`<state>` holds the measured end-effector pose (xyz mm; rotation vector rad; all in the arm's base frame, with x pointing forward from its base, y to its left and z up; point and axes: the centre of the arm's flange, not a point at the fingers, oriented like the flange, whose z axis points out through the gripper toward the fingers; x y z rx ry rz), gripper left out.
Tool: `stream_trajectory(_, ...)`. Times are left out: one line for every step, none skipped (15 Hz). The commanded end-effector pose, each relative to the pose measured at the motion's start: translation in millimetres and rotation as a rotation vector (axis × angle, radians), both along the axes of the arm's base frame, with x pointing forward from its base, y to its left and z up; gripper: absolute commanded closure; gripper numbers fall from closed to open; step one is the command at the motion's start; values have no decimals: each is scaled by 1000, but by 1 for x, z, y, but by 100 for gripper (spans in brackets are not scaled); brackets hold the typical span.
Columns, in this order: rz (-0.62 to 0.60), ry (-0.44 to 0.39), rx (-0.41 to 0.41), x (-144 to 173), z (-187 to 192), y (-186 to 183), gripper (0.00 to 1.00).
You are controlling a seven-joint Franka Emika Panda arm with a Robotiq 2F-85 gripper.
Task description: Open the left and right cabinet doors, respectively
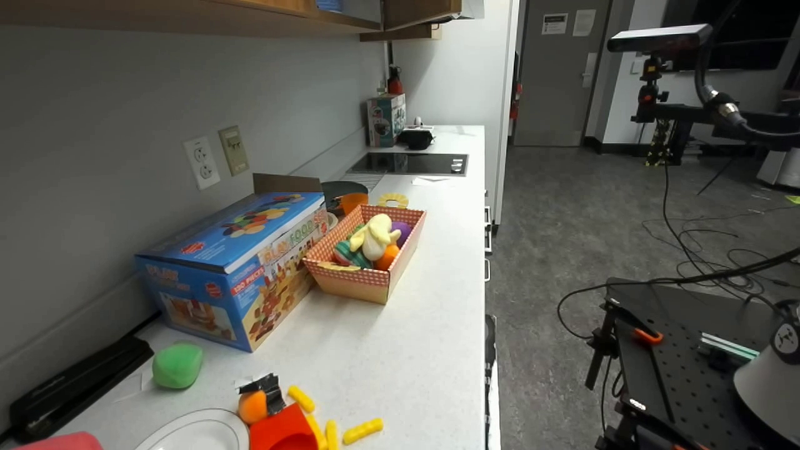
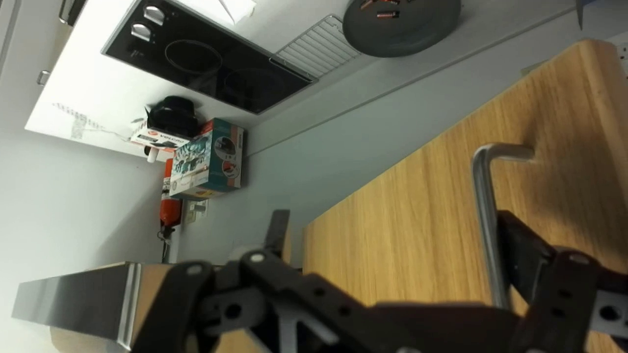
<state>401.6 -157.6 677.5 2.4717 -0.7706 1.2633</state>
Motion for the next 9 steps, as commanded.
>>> stream_trajectory(-78, 106, 108, -47, 10, -72, 0)
stream_trajectory(-78, 112, 139, -56, 11, -81, 0)
stream_trajectory(-79, 120, 168, -62, 12, -89, 0)
stream_trajectory(-85, 125, 193, -66, 12, -94, 0)
stream_trajectory(-94, 130, 213, -70, 13, -98, 0)
stream_trajectory(-103, 134, 223, -72, 14, -101, 0)
stream_trajectory(-102, 140, 225, -73, 15, -103, 0)
stream_trajectory(-103, 143, 226, -74, 15, -107, 0)
stream_trajectory(-108, 140, 215, -75, 16, -110, 0)
